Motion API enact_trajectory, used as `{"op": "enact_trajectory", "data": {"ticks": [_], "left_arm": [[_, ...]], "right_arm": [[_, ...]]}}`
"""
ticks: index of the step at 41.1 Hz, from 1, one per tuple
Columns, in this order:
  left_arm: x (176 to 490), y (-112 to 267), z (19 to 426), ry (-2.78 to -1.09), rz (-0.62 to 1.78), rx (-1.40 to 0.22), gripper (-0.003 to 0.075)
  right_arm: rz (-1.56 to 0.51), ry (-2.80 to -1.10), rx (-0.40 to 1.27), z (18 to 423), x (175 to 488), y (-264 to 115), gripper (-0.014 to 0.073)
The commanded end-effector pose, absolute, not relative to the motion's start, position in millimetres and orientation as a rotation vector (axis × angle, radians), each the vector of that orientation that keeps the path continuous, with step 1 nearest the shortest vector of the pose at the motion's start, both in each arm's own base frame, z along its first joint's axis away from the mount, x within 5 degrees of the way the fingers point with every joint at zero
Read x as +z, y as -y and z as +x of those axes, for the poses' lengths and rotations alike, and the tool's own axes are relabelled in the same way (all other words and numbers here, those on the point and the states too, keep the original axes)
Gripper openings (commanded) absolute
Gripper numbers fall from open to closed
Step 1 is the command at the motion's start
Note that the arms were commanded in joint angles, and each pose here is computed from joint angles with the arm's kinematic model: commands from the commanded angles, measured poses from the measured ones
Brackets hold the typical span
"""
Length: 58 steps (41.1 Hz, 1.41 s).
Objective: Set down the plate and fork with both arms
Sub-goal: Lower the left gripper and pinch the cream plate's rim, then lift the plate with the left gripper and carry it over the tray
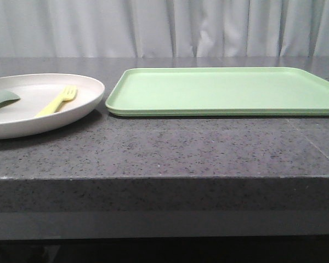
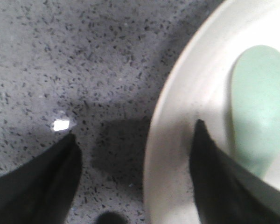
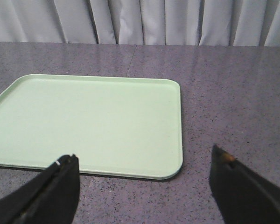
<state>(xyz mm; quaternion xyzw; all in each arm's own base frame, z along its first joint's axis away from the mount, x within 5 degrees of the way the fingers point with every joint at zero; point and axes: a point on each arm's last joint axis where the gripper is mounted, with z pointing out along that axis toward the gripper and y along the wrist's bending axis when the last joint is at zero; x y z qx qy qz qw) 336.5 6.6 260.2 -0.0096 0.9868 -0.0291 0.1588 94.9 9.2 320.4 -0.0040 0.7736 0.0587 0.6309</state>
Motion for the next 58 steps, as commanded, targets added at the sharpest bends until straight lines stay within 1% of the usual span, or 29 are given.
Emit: {"op": "enact_trajectory", "data": {"ticks": [1,8,10,11,20,26,42,46,52,58], "left_arm": [[279,-7,335,-2.771,-0.021,-0.077,0.0317],[278,-7,334,-2.78,-0.021,-0.078,0.006],[278,-7,334,-2.782,-0.02,-0.079,-0.0001],[278,-7,334,-2.784,-0.02,-0.079,-0.0016],[277,-7,332,-2.806,-0.019,-0.081,-0.0018],[284,-8,333,-2.808,-0.036,-0.104,-0.0018],[341,-22,338,-2.611,-0.142,-0.431,-0.0018],[347,-19,339,-2.578,-0.135,-0.499,-0.0018],[355,-9,342,-2.512,-0.144,-0.645,-0.0018],[350,6,346,-2.522,-0.108,-0.694,-0.0018]], "right_arm": [[-0.008,-1.674,0.13,97,338,-9,0.0594],[-0.008,-1.674,0.13,97,338,-9,0.0594],[-0.008,-1.674,0.13,97,338,-9,0.0594],[-0.008,-1.674,0.13,97,338,-9,0.0594],[-0.008,-1.674,0.13,97,338,-9,0.0594],[-0.008,-1.673,0.13,97,338,-9,0.0594],[-0.008,-1.675,0.13,97,338,-9,0.0594],[-0.008,-1.678,0.13,97,338,-9,0.0594],[-0.008,-1.681,0.13,97,337,-9,0.0594],[-0.008,-1.681,0.13,97,337,-9,0.0594]]}}
